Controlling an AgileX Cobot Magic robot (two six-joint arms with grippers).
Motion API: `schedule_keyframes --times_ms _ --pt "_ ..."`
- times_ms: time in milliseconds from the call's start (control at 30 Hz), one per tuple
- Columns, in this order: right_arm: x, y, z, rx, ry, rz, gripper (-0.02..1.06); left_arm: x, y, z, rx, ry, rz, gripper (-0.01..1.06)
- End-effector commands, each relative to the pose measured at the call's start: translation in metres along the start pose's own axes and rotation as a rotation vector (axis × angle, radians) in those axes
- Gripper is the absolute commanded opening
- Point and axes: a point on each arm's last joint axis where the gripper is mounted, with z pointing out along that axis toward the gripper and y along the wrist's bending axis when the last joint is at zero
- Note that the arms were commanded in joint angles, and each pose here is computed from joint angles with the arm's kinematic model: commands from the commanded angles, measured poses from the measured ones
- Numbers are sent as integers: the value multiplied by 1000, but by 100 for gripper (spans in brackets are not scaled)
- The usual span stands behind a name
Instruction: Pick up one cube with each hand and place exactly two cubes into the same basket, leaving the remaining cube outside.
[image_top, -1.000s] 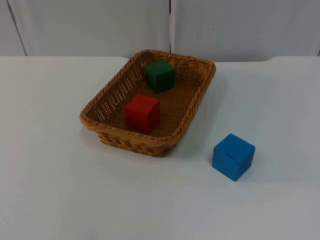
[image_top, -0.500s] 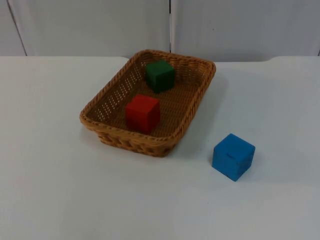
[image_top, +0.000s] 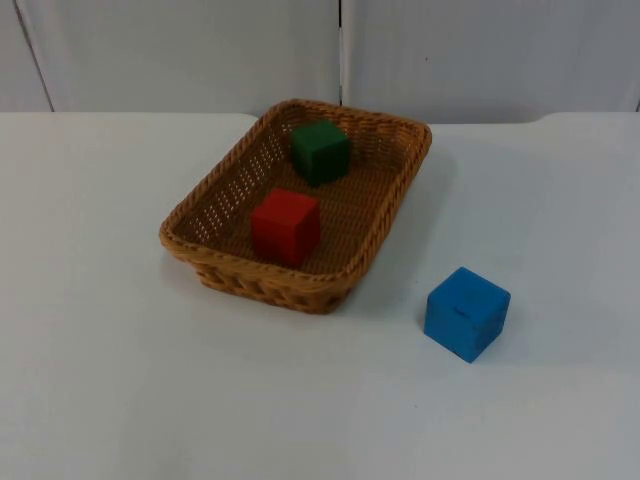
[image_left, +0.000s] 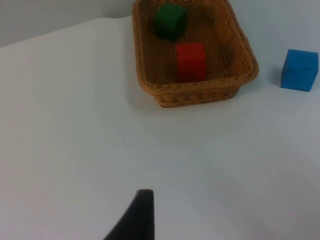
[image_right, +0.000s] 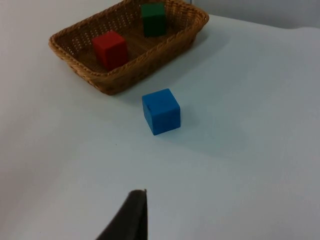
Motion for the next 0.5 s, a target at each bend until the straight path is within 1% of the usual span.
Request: schedule_keyframes --times_ms 0,467 --pt "2 -1 2 5 4 -4 105 0 0 1 -2 -8 -9 105" --pt "2 -1 2 5 2 -4 105 0 0 1 -2 -8 -9 105"
